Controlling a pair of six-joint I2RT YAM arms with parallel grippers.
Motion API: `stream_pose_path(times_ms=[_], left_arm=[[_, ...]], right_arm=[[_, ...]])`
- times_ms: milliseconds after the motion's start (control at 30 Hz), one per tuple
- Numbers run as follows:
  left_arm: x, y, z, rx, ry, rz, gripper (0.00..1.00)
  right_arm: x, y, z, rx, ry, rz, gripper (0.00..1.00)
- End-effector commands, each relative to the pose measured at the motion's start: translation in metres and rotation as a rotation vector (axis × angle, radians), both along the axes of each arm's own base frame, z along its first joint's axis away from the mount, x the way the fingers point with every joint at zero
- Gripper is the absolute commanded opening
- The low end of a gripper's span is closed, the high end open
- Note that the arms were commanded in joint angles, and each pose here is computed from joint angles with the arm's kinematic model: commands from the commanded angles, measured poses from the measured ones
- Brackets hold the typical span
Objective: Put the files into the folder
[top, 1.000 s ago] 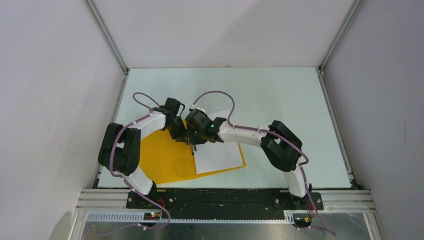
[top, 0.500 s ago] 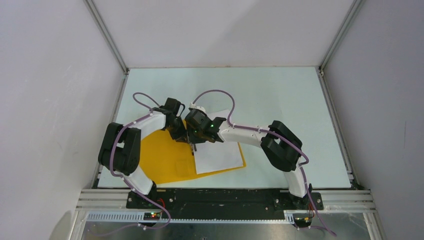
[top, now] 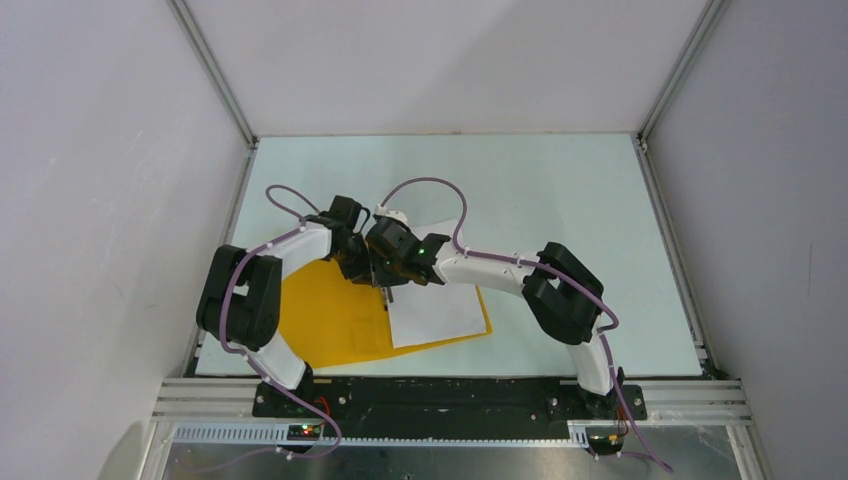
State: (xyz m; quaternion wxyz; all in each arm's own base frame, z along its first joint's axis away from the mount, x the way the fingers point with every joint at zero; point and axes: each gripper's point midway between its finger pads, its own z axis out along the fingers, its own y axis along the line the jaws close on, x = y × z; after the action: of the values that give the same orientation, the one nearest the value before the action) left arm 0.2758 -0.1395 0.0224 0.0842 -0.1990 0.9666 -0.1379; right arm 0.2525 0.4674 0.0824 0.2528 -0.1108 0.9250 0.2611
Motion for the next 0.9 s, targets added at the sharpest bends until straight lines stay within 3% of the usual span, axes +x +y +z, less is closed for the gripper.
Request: stream_pose_path(times_ms=[0,867], left_arm=[[-0.001,-0.004,0.003,-0.006,-0.002,-0.014,0.24],[0.001,-0.004,0.003,-0.006,-0.003,-0.015,0.24]], right_arm=[[0.016,0.010,0.030,0.038,-0.074,-0.030,0.38],[0.002,0.000,0.004,-0.043,-0.029,-0.016,0.20]])
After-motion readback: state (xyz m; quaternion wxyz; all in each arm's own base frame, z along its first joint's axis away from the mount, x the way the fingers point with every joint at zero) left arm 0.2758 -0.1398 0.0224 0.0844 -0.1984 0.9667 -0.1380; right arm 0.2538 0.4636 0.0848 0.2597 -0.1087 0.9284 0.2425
